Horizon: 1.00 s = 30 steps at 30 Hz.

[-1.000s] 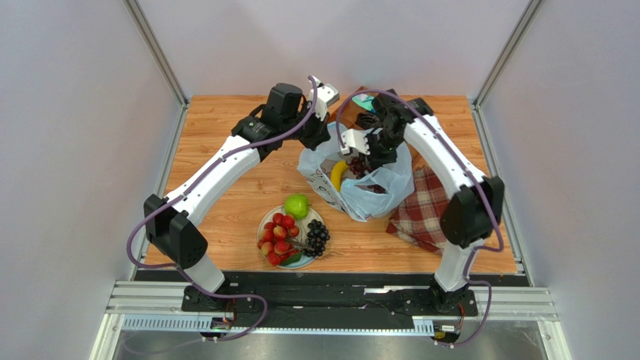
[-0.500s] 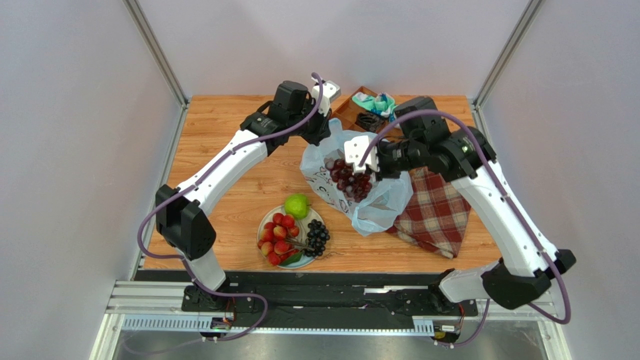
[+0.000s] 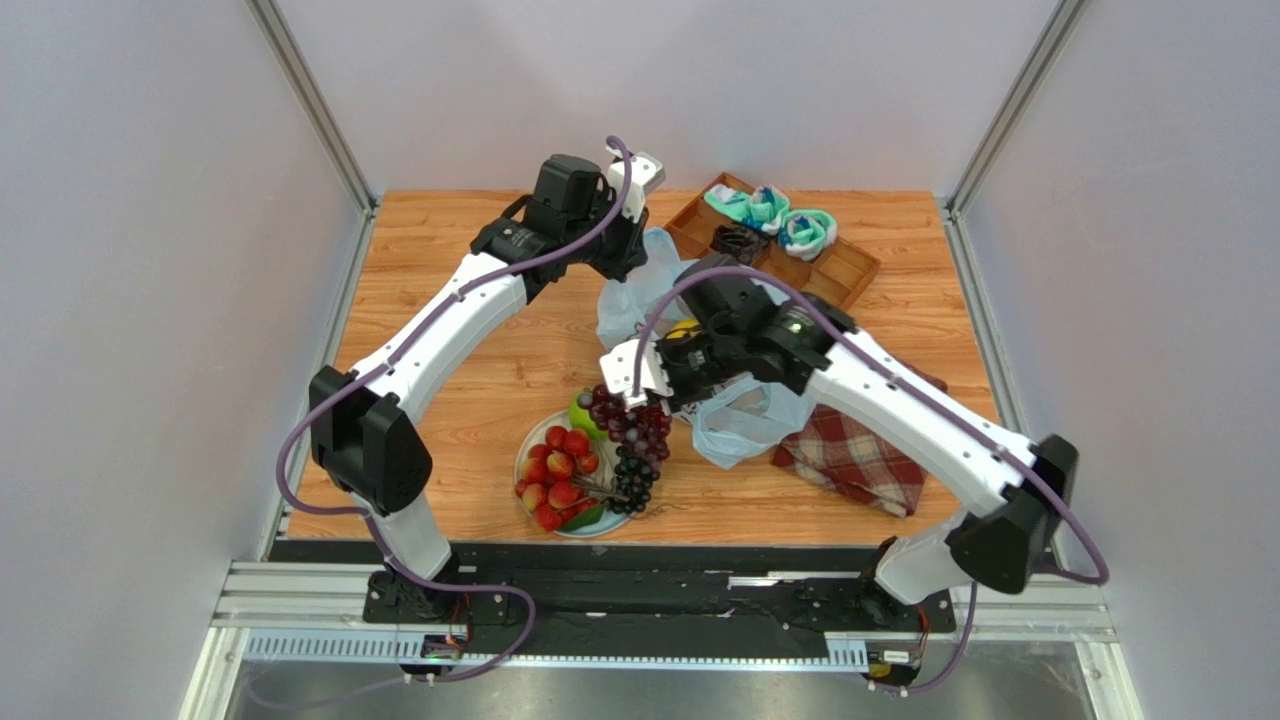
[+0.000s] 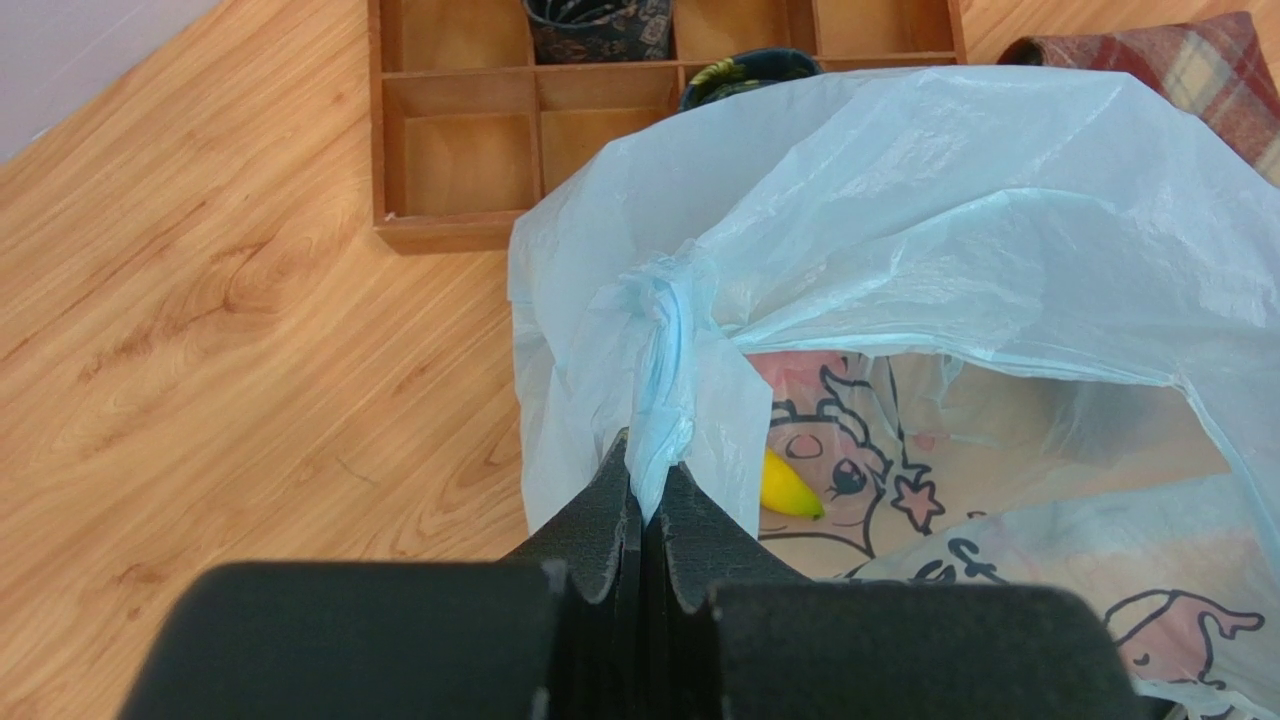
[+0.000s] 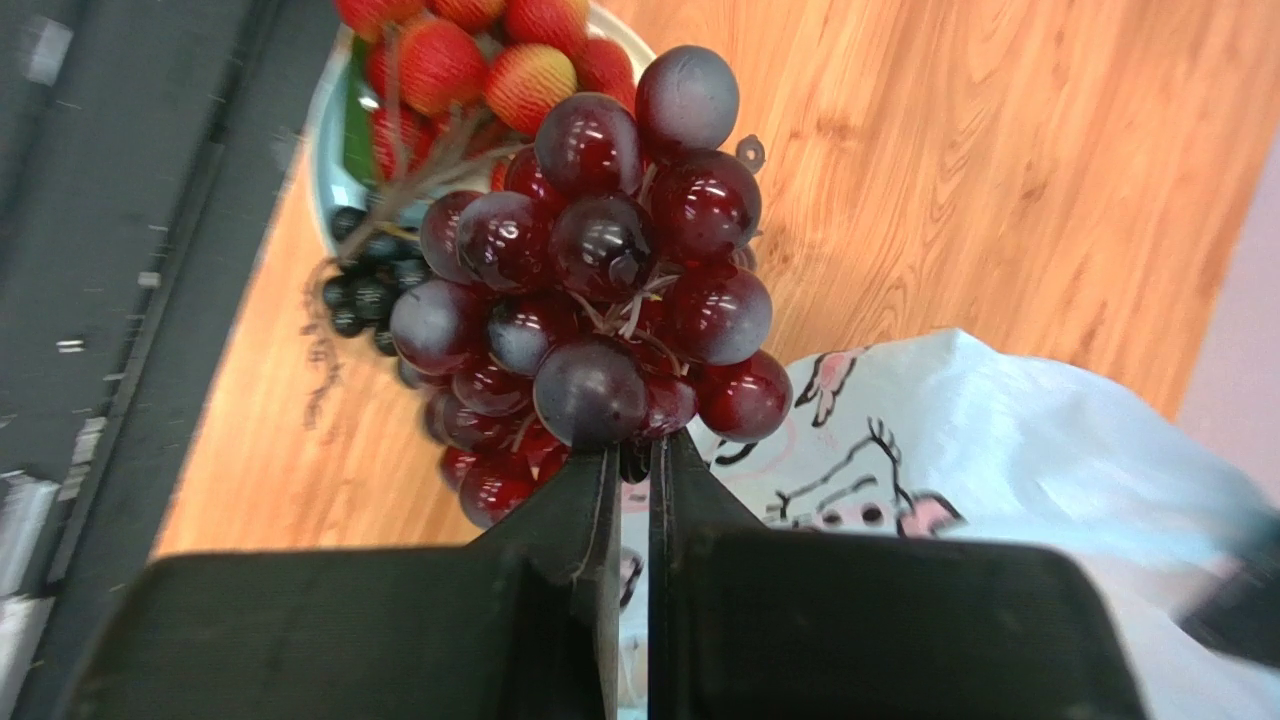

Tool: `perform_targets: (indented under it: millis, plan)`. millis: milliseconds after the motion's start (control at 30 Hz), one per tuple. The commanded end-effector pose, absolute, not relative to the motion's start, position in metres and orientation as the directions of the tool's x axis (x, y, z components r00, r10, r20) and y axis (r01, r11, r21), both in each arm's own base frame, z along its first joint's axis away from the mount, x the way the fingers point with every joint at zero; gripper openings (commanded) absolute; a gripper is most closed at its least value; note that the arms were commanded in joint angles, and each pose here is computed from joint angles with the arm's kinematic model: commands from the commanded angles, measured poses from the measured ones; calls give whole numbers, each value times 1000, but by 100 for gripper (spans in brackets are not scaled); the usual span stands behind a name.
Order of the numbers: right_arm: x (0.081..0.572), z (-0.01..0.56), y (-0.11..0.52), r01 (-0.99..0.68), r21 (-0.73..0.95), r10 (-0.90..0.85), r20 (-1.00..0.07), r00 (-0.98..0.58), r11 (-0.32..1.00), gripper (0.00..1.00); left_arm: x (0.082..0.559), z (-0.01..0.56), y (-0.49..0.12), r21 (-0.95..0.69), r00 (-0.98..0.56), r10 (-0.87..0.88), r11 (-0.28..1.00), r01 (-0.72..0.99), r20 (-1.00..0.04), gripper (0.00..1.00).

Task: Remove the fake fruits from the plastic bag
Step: Place the fake fruit on the plate.

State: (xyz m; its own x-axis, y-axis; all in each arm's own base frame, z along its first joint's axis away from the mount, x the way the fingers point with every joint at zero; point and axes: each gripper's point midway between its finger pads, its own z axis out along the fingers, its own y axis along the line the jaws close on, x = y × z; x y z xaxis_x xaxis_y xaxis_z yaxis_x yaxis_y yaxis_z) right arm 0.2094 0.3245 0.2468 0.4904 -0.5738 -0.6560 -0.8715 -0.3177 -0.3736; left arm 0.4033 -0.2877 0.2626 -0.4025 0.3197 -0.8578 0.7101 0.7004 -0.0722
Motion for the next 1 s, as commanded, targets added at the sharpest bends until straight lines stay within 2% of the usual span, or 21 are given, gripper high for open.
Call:
perform_targets:
  millis: [0,67,167,267,567,667,700,800,900,967]
  plan:
    - [254,239,355,-812,-512,-568,-593,571,-281,0,396,290,-284,-74,-359,279,690,720,-890,0]
    - [265,231,358,-810,-520,-588,-576,568,-272,0,393,289,-282,-76,-362,280,690,720,-889,0]
    - [264,218,367,-831,-482,-574,-610,546,-279,0,390,288,-280,-78,-364,280,689,721,-889,0]
    - [253,208,376,-845,-435,-550,-642,533,-311,0,388,288,-278,-73,-362,282,691,719,-889,0]
    - [220,182,382,-842,-346,-549,-643,535,-415,0,386,289,-277,-71,-357,283,688,722,-890,0]
    - [205,175,381,-834,-317,-547,-640,540,-452,11,386,288,-278,-69,-354,285,685,725,-891,0]
    - [201,173,380,-833,-305,-550,-639,538,-461,30,387,286,-278,-71,-358,286,686,724,-889,0]
    - [193,171,379,-827,-295,-555,-628,545,-479,48,388,286,-279,-72,-358,285,686,724,-889,0]
    - [200,183,377,-827,-335,-572,-603,557,-452,60,389,287,-280,-72,-355,284,684,726,-891,0]
    - [214,205,371,-835,-391,-599,-582,550,-387,60,390,289,-280,-71,-353,282,685,726,-892,0]
